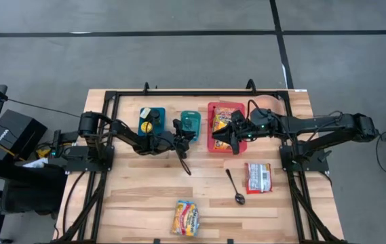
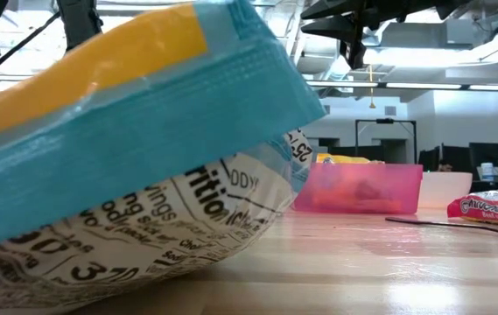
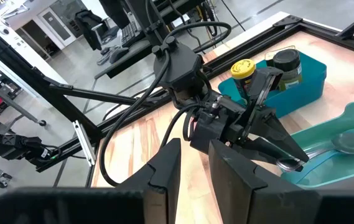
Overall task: Pick & Place Food Item
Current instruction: Put the silver spoon into the green bin, then put the black spoon into the green bin
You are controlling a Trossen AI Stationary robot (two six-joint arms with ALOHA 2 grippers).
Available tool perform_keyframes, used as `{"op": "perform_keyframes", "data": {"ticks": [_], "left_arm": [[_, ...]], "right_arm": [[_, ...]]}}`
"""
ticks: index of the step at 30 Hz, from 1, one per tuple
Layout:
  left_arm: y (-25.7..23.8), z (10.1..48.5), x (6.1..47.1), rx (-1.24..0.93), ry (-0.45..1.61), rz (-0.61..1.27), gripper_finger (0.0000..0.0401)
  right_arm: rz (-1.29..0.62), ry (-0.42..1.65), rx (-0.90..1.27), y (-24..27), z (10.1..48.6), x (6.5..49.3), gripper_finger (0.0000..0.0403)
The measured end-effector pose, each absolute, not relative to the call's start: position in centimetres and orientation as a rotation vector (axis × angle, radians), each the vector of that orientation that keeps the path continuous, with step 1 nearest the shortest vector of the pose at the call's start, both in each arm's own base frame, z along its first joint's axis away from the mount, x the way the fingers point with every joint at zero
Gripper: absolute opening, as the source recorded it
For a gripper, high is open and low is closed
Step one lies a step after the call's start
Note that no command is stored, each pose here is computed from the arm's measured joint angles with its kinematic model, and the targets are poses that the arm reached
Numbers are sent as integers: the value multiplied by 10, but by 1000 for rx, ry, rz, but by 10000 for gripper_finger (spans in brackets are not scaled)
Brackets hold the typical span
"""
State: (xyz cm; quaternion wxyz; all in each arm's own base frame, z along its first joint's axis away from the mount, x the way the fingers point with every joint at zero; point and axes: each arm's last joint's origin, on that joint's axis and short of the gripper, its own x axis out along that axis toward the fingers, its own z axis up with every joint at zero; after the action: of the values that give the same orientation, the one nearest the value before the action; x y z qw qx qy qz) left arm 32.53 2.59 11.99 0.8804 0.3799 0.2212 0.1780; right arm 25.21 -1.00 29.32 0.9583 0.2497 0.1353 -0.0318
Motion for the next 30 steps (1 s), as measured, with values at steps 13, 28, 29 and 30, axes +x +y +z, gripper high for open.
{"op": "perform_keyframes", "data": {"ticks": [13,28,29,30], "left_arm": [[18,134,325,745,384,348,92],[17,133,325,646,366,314,93],[17,133,325,638,365,315,93],[17,133,325,635,364,316,93]], "right_arm": [[-64,274,507,-10,293,252,79],[-64,274,507,-10,293,252,79],[-64,274,507,-10,293,252,79],[-64,274,507,-10,293,252,79]]}}
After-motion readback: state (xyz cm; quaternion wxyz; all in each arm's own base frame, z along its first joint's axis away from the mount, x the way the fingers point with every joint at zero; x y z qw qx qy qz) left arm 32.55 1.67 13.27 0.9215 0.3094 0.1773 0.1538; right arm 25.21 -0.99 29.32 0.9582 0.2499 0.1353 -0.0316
